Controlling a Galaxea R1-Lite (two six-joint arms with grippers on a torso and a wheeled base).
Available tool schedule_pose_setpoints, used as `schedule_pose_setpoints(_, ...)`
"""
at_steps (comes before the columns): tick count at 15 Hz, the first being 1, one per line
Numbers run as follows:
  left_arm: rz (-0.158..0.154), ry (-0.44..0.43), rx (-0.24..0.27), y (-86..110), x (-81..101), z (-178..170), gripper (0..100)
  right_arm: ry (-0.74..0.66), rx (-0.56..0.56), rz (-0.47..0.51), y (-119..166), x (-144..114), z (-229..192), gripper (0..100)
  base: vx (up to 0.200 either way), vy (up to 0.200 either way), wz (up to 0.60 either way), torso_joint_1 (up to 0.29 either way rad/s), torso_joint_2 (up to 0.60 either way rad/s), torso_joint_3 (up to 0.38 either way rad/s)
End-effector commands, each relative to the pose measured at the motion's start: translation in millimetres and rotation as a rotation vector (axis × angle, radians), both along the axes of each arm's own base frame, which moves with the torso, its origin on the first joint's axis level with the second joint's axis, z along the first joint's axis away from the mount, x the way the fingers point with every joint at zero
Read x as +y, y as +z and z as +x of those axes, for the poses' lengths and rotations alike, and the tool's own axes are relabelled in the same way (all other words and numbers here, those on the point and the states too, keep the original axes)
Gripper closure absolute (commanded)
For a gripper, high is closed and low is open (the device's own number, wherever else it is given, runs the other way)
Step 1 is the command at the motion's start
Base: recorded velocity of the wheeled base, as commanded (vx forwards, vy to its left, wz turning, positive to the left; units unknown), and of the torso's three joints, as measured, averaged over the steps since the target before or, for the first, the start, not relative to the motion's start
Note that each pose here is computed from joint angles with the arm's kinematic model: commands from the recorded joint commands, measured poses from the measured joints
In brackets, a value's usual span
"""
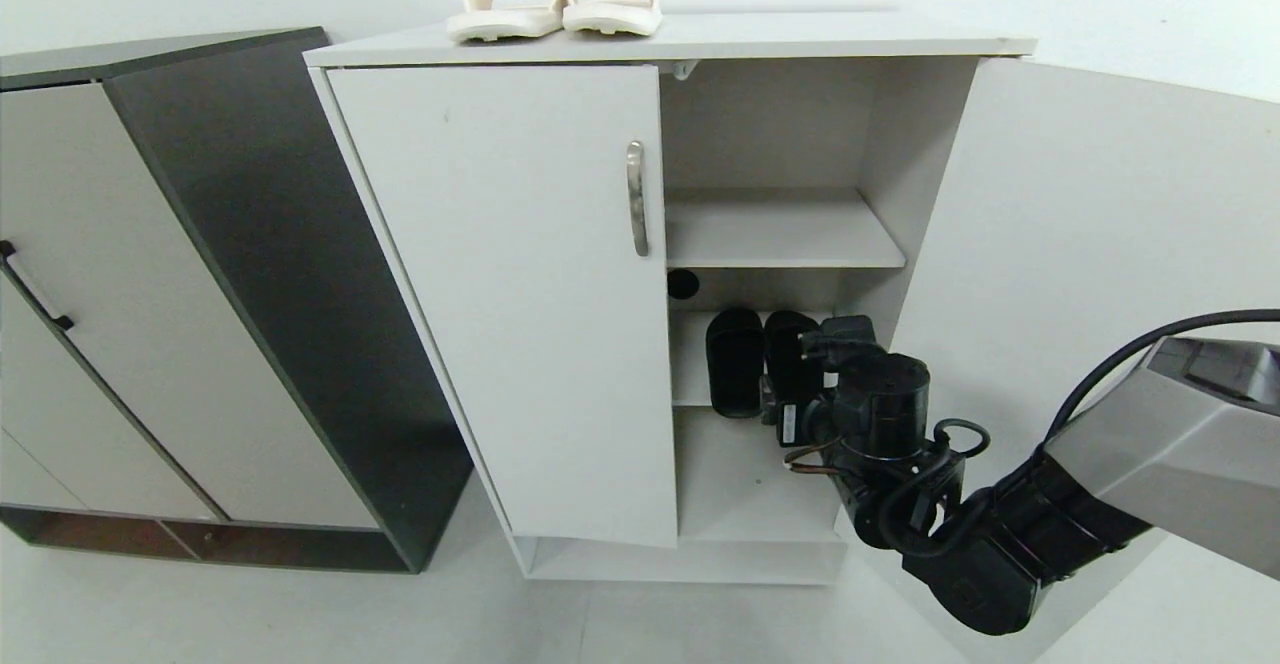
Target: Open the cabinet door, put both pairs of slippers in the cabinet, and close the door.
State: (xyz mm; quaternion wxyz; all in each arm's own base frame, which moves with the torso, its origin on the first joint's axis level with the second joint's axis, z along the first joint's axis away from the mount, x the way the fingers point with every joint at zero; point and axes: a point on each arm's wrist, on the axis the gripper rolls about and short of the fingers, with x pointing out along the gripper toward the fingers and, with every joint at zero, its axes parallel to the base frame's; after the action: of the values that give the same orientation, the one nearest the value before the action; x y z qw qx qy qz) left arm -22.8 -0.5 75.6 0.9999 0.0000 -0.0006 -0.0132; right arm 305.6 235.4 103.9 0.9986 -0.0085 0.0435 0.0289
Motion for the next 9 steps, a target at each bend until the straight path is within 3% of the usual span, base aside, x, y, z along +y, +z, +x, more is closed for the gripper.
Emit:
schedule_pose_setpoints(1, 0.0, 0.0, 0.001, 0.1, 0.0, 0.1, 100, 0.03, 0.003, -0.026, -3.3, -4.5, -6.1, 0, 0.0, 0.0, 0.0, 0.002, 0.01, 0.066)
schedule_pose_setpoints(6, 0.0, 0.0, 0.001, 0.1, 0.0, 0.1, 100, 0.03, 0.007, -0.038, -11.2, -5.4, -7.2, 0, 0.0, 0.0, 0.0, 0.0, 0.0, 0.0)
schedule_pose_setpoints(9, 0.0, 0.0, 0.001, 0.1, 0.0, 0.1, 100, 0.037, 0.011, -0.042, -15.0, -5.4, -9.0, 0, 0.0, 0.2, 0.0, 0.004, 0.0, 0.004)
